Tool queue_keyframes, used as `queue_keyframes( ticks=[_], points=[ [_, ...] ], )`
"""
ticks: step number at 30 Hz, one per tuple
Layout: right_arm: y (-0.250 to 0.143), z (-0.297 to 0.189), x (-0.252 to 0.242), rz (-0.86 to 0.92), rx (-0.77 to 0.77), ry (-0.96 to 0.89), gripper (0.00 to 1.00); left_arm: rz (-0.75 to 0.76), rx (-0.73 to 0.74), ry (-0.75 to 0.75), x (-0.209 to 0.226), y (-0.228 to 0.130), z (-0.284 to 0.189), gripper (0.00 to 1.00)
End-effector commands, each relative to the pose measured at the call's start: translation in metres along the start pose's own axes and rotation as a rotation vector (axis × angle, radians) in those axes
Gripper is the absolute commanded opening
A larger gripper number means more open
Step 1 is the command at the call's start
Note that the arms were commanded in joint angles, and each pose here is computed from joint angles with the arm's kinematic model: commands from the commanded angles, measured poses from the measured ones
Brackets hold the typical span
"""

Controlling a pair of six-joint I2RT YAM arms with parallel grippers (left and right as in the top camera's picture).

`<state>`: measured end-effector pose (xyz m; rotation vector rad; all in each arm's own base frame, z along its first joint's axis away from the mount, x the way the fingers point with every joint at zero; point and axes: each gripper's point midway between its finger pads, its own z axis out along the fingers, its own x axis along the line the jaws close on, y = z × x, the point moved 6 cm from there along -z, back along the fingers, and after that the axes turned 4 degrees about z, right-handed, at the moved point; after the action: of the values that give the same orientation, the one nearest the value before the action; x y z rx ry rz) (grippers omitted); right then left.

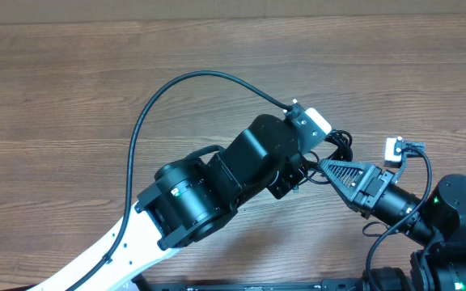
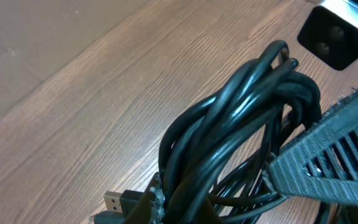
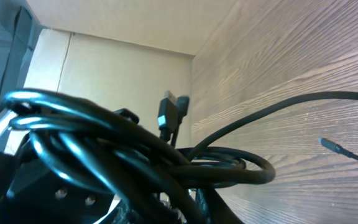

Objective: Untangle cables

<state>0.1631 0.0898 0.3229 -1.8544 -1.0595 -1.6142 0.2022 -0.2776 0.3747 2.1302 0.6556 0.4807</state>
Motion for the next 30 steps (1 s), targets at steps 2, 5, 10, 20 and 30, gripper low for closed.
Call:
queue_keyframes(
  ticks=[2, 5, 10, 20, 30],
  points=[
    [0.006, -0.003, -0.002, -0.002, -0.077, -0.033, 0.16, 0.104, -0.008, -0.054, -0.014, 0.002, -0.001, 0.04],
    [0.007, -0.003, -0.006, 0.015, -0.09, -0.057, 0.05, 0.146, -0.01, -0.06, -0.016, 0.003, -0.002, 0.04],
    [0.006, -0.003, -0.009, 0.013, -0.086, -0.067, 0.04, 0.146, -0.007, -0.023, -0.012, 0.003, -0.001, 0.04],
    [-0.012, -0.003, 0.0, -0.253, 0.08, 0.014, 0.04, -0.141, -0.019, 0.443, 0.039, 0.0, -0.012, 0.04],
    [-0.027, -0.005, 0.003, -0.362, 0.194, 0.081, 0.04, -0.185, -0.038, 0.534, 0.048, 0.001, -0.017, 0.04]
  ],
)
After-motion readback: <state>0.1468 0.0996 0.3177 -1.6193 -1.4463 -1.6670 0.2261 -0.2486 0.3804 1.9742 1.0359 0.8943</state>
